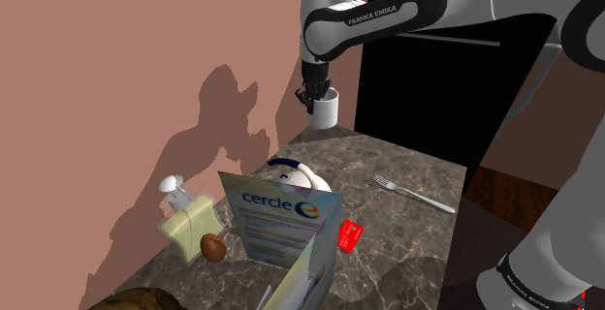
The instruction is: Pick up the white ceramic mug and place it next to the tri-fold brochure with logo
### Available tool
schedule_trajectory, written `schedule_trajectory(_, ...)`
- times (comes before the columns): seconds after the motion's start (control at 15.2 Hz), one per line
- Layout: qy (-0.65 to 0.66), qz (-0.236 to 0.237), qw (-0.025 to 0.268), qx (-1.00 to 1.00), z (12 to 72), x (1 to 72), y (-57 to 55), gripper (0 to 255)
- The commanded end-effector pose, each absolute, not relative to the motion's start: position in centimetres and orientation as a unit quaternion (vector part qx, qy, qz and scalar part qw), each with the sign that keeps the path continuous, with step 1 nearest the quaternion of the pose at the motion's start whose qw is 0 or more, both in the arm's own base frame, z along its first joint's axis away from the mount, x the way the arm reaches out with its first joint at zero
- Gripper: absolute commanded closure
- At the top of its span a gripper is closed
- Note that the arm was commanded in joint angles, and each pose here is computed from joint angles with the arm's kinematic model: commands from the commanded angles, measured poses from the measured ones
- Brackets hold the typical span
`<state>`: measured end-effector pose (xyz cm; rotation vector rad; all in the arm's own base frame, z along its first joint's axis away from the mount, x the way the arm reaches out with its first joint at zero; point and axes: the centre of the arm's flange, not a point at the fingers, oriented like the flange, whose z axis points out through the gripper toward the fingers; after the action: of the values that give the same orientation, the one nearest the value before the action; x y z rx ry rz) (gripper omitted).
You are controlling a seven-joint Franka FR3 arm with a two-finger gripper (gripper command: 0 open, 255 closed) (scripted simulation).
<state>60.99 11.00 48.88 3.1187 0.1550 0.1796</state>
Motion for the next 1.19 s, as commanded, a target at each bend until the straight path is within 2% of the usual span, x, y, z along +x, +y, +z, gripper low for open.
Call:
schedule_trajectory(0.0, 0.05, 0.057, 0.007, 0.997, 49.9, 61.0, 11.0, 255)
schedule_trajectory(1.12, 0.05, 0.057, 0.007, 0.997, 58.9, 61.0, 11.0, 255)
